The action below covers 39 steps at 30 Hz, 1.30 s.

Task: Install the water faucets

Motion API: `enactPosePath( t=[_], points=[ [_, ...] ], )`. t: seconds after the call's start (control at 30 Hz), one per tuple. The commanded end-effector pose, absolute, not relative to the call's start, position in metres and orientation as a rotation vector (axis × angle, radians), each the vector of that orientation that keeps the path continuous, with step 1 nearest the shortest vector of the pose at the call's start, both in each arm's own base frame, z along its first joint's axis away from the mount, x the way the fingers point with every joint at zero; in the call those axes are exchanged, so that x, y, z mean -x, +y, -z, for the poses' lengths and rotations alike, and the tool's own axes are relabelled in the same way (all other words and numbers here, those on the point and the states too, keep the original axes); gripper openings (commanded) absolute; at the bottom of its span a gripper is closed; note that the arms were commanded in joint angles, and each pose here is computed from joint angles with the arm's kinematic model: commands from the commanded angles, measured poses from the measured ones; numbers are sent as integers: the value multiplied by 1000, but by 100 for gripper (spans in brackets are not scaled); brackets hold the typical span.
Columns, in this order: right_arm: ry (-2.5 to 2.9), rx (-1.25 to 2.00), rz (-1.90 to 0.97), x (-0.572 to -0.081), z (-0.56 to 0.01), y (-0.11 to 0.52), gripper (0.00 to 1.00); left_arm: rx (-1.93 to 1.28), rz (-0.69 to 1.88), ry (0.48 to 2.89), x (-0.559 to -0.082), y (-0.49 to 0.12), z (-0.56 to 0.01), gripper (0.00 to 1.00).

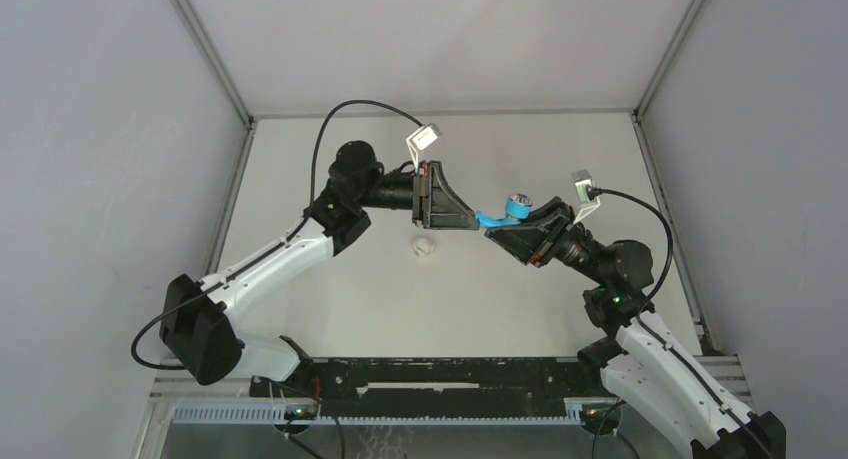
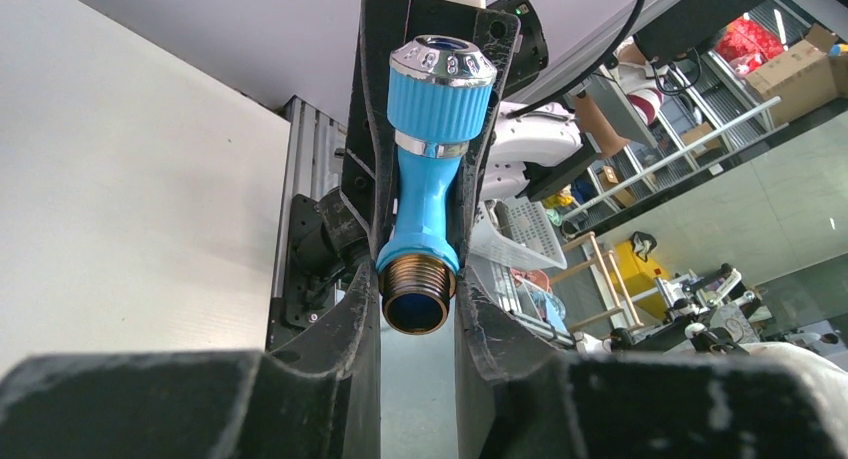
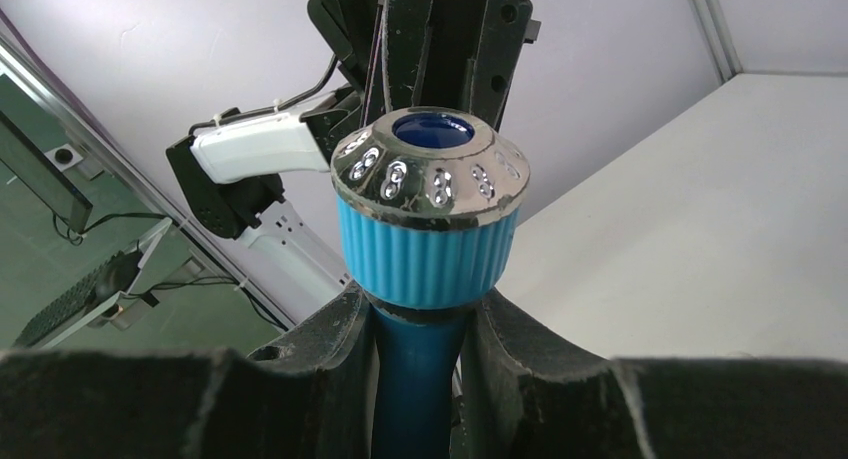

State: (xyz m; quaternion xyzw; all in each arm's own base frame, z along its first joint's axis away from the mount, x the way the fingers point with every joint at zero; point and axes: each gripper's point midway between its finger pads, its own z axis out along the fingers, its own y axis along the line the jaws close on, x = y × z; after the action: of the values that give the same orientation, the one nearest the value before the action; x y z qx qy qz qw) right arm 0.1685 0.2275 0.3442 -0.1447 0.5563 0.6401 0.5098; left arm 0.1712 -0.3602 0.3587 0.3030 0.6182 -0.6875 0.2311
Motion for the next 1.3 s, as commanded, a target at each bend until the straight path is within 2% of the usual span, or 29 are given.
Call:
enactPosePath(
  t=[0.0, 0.13, 0.23, 0.57, 1.0, 1.03, 1.1, 1.17, 1.27],
  points=[
    [1243, 452, -1528, -152, -366, 227, 31, -875, 1858, 1609, -174, -360, -386, 0],
    [1244, 473, -1490, -150, -367, 225, 41, -898, 1829, 1639, -174, -360, -382, 0],
    [1249, 487, -1468, -147, -368, 223, 55, -904, 1821, 1651, -174, -359, -381, 0],
    [1241, 500, -1460, -146, -373, 222, 51, -916, 1825, 1656, -173, -359, -380, 0],
    [1234, 458, -1472, -154, -375, 224, 54, -946, 1826, 1654, -166, -355, -379, 0],
    [1237, 460, -1476, -154, -375, 225, 53, -947, 1826, 1654, -166, -355, -379, 0],
    [1242, 459, -1482, -155, -374, 225, 44, -949, 1826, 1654, -165, -355, -379, 0],
    [1249, 451, -1485, -156, -373, 226, 24, -951, 1825, 1654, -166, -355, -378, 0],
    [1253, 454, -1489, -156, -372, 227, 7, -956, 1825, 1657, -165, -355, -377, 0]
  ],
)
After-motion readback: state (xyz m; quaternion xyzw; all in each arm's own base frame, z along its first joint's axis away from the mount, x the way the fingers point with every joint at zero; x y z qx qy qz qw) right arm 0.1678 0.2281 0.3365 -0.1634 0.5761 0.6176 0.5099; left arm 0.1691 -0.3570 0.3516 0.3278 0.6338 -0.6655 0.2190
